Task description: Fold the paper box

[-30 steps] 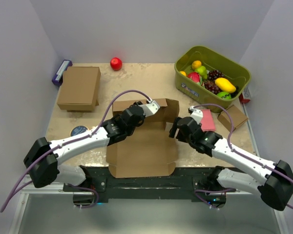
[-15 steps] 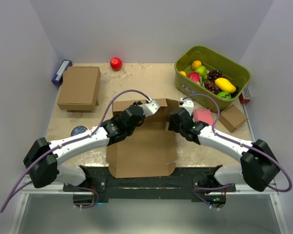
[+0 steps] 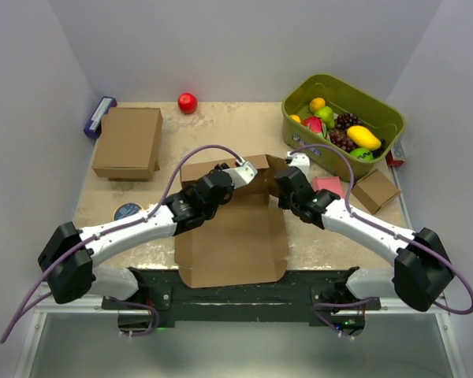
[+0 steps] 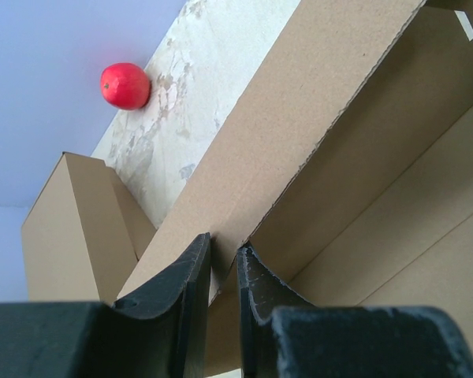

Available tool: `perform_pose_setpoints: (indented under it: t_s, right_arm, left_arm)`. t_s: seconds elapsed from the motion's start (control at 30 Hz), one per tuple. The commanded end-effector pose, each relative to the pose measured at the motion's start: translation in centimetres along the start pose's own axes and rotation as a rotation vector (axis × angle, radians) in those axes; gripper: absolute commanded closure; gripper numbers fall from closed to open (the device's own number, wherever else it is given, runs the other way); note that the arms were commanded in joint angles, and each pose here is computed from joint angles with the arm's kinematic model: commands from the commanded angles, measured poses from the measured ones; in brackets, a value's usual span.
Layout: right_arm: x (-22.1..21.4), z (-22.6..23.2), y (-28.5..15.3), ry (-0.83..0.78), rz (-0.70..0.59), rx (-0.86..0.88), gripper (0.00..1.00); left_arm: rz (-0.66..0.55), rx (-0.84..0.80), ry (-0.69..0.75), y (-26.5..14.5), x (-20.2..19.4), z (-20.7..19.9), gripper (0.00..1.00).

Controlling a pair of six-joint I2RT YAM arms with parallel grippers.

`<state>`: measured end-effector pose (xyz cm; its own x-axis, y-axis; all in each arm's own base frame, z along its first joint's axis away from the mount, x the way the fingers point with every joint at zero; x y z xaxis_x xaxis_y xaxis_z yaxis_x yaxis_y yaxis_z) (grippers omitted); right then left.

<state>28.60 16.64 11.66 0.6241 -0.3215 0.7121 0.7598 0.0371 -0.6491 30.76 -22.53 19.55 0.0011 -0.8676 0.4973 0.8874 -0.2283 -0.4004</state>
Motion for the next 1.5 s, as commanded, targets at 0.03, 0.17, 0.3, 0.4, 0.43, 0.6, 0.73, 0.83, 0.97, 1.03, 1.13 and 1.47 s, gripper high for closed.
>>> perform_pose_setpoints:
  t_s: [0.03,0.17,0.3,0.4,0.43,0.6,0.73,0.83,0.97,1.03,1.13,1.47]
  right_arm:
    - [3.4,3.5,-1.6,0.036,-0.035,0.109,0.99]
    - [3.5,4.5,-2.0,0.011,-0.008,0.120,0.99]
    - [3.1,5.2,-2.5,0.008,0.024,0.142,0.98]
    - [2.4,5.5,-2.7,0.007,0.037,0.148,0.98]
    - [2.1,5.3,-2.6,0.016,0.039,0.138,0.98]
    - [1.5,2.6,-1.7,0.060,-0.005,0.021,1.00]
    - [1.5,1.9,-1.8,0.118,-0.042,0.008,1.00]
    - [1.1,1.8,-1.5,0.143,-0.045,0.018,1.00]
    - [0.4,1.5,-1.0,0.153,-0.034,0.004,1.00]
    - [0.3,1.4,-0.9,0.164,-0.035,-0.004,1.00]
    - [0.2,1.2,-0.8,0.197,-0.047,-0.012,1.00]
    - [0.7,1.2,-1.0,0.251,-0.075,-0.006,1.00]
  left_arm:
    - [0.022,-0.117,0.010,0.2,-0.4,-3.6,1.00]
    - [0.037,-0.126,0.042,0.4,-0.5,-4.6,1.00]
    - [0.036,-0.127,0.040,0.4,-0.3,-4.7,1.00]
    - [0.035,-0.124,0.035,0.4,-0.2,-4.6,1.00]
    - [0.031,-0.125,0.031,0.3,-0.2,-4.6,1.00]
    - [0.012,-0.101,-0.002,-0.2,0.3,-3.6,0.98]
    - [-0.056,-0.053,-0.064,-1.4,1.7,-1.5,0.67]
    - [-0.153,-0.010,-0.134,-2.8,3.7,1.0,0.45]
    - [-0.295,0.041,-0.264,-5.7,6.3,4.8,0.33]
    - [-0.375,0.044,-0.322,-7.4,7.4,6.1,0.32]
    - [-0.472,0.000,-0.415,-9.0,9.1,6.0,0.34]
    - [-0.530,-0.437,-0.692,-8.5,10.8,-11.4,0.50]
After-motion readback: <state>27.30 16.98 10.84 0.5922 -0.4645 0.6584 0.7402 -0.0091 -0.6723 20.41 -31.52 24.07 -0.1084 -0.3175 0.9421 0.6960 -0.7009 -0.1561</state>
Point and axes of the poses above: each gripper's point midway between its finger pads, its own y axis out along the fingers, its own z axis along the line the jaws close on, x = y × z, the point moved 1 cm from there along -y, back along the fingers, and after that the axes turned 15 degrees about y, right-handed, at the moved point
